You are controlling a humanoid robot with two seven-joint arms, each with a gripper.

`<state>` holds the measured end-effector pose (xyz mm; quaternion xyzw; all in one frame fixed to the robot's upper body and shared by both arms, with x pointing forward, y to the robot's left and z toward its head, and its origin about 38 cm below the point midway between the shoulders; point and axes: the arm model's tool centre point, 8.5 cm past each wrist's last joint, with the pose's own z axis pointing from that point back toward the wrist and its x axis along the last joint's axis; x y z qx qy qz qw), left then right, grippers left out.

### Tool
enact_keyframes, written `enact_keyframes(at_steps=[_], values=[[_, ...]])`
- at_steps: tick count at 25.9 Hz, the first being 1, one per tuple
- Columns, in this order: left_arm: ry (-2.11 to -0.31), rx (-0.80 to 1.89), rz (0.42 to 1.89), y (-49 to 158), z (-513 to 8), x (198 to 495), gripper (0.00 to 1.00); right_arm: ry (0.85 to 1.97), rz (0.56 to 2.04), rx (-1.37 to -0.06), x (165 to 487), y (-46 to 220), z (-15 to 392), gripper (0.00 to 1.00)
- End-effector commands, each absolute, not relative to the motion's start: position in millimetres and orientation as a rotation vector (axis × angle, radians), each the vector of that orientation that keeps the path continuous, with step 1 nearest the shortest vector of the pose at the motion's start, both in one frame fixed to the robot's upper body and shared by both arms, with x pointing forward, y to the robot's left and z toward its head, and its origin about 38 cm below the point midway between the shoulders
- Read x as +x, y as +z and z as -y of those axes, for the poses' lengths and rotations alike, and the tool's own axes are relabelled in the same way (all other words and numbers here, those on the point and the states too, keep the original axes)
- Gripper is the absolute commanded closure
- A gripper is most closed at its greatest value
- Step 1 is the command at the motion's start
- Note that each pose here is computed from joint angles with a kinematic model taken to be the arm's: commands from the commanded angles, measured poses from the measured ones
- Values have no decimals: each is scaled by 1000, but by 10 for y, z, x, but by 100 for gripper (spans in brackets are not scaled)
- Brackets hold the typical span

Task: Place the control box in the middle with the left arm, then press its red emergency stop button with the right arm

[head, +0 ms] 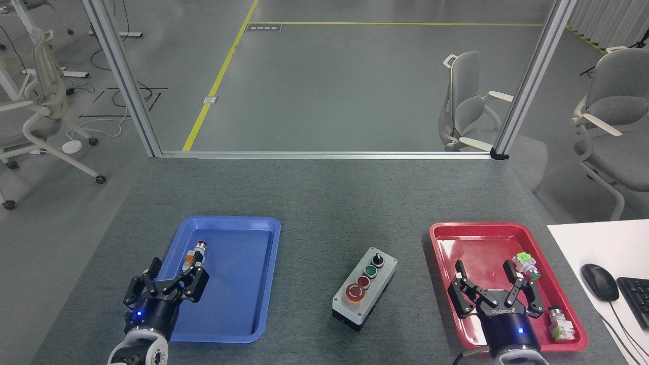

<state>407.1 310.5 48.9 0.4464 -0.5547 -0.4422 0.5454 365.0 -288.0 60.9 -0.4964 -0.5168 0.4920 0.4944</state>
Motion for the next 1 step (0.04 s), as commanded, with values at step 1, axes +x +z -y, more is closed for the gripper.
enact_keyframes(at_steps=[1], values=[[-1049,1058,1315,488,-3106,4071,1,1191,1247,-1205,3649,605,2890,1]])
